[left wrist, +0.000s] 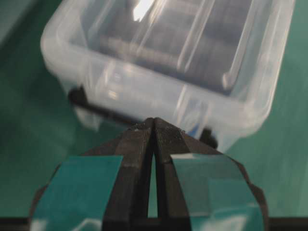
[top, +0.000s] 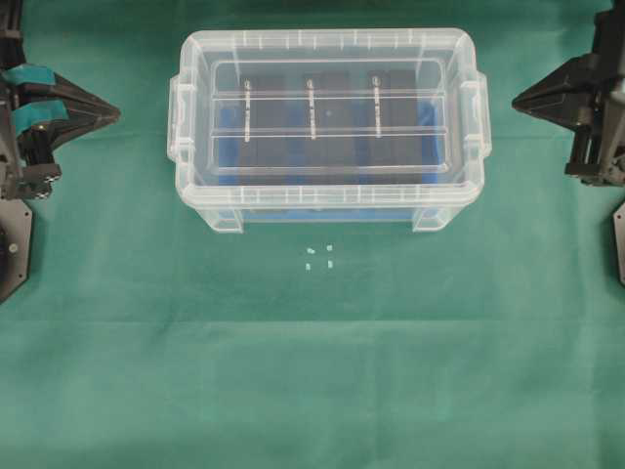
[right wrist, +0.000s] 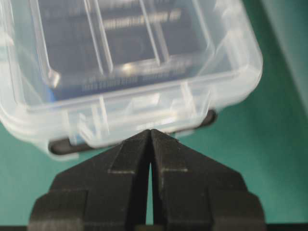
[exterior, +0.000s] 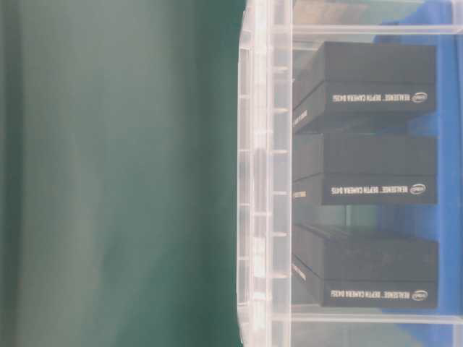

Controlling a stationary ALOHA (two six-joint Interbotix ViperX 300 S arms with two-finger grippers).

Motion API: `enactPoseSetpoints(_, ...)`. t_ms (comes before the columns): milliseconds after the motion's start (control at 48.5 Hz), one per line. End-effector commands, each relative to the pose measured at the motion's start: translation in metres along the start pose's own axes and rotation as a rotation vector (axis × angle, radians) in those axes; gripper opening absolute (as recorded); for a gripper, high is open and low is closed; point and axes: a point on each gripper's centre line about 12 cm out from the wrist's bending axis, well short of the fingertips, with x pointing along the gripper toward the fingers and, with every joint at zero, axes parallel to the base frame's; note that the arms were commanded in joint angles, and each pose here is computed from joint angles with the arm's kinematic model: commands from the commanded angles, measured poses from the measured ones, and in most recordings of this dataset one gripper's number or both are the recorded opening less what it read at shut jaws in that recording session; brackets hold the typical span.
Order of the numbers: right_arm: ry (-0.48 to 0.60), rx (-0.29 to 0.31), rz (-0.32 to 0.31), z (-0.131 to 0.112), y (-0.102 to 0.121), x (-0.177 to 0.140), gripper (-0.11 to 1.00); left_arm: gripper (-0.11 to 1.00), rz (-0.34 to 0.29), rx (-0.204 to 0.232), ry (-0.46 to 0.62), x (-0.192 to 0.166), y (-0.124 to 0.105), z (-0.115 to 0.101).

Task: Clamp the lid of the box with both arms, then lift and open it.
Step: 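Raise both grippers and rotate them toward the box's short ends, then move both grippers onto the lid edges at the left and right ends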

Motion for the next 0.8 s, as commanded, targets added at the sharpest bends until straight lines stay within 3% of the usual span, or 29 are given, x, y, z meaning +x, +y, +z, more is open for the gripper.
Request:
enactPoseSetpoints(0, 0.071, 0.009, -0.005, 0.005, -0.002, -0.001, 0.01, 0.02, 0.014, -0.015, 0.054, -0.002, 0.002, 0.01)
enactPoseSetpoints(185, 0.224, 0.009, -0.02, 0.001, -0.003, 0.002, 0.01, 0.02, 0.033, -0.041, 0.184, 0.0, 0.004, 0.017)
enactPoseSetpoints(536, 0.266, -0.014, -0.046, 0.004, -0.007, 0.007, 0.01, 0.02, 0.048, -0.044, 0.259, 0.013, 0.006, 0.016)
enactPoseSetpoints(783, 0.326, -0.021, -0.043, -0.004, -0.006, 0.029, 0.01, 0.02, 0.051, -0.038, 0.307, 0.028, 0.007, 0.007)
